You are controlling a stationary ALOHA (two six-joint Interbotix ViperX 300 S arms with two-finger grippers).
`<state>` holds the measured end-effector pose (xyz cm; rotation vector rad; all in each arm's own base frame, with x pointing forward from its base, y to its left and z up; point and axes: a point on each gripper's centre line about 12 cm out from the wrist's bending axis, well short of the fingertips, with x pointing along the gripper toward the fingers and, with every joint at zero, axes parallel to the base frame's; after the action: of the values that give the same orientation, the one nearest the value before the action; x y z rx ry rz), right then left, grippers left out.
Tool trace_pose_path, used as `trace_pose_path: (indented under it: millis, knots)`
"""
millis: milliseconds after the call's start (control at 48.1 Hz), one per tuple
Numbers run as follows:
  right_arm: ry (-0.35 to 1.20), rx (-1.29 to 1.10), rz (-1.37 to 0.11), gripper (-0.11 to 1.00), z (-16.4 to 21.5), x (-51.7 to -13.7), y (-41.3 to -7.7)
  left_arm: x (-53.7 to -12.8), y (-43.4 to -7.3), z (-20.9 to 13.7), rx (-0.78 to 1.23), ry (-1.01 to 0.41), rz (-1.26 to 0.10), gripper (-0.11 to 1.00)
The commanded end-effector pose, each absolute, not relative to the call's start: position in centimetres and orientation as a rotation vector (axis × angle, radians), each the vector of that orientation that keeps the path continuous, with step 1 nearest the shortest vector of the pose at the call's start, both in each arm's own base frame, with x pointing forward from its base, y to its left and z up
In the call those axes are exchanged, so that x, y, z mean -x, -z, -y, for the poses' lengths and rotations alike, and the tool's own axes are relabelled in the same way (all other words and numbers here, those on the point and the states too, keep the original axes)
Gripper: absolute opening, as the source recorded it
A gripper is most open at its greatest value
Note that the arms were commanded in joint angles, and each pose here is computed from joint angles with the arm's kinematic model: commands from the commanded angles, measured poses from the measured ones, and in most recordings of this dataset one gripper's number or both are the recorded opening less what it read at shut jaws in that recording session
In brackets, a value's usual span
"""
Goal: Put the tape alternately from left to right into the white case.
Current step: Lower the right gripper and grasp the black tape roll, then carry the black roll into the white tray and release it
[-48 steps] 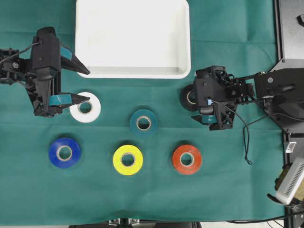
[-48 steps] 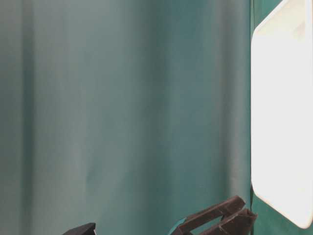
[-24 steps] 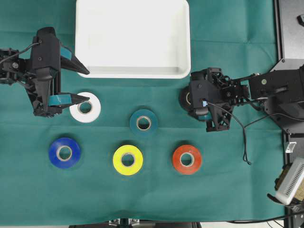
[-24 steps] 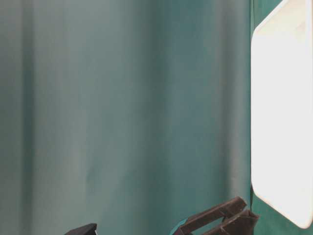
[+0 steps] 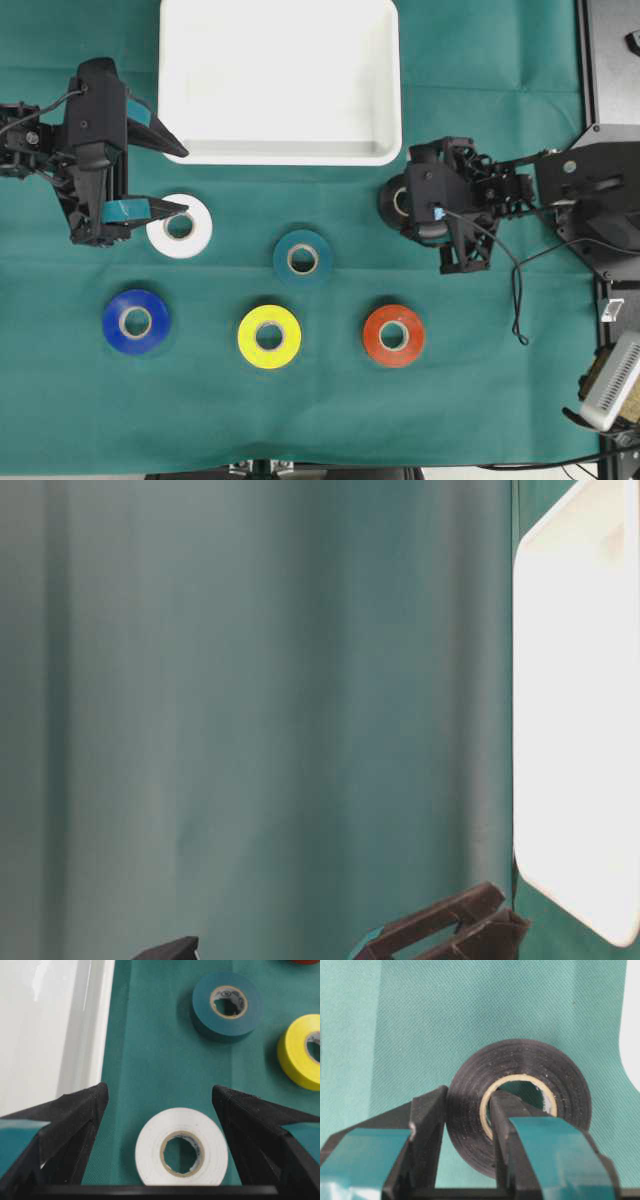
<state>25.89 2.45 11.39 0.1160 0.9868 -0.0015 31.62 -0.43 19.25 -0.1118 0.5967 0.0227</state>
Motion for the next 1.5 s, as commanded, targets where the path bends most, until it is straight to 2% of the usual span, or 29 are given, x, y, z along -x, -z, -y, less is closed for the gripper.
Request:
trace_pose_path:
  millis: [0,374,769,1039,1476]
  knots:
    - [-0.010,-0.117,-0.931,0.24,-2.7,-26.4,-13.7,-31.9,-20.0,0.5,0.113,-0.020,-0.569,0.59]
    - [-0.027,-0.128,-0.791,0.24,-2.6,-24.5,-19.2,-31.9,-20.1,0.5,0.113,-0.020,-0.566,0.59]
    - [-0.030,-0.130,-0.765,0.24,-2.5,-23.8,-19.3,-31.9,-20.2,0.5,0.113,-0.020,-0.563,0.59]
    - [0.010,-0.103,-0.740,0.24,-1.2,-25.7,-19.2,-32.0,-20.2,0.5,0.113,-0.020,-0.563,0.59]
    - [0.116,-0.045,-0.772,0.24,2.9,-31.7,-18.5,-32.0,-20.1,0.5,0.113,-0.020,-0.568,0.59]
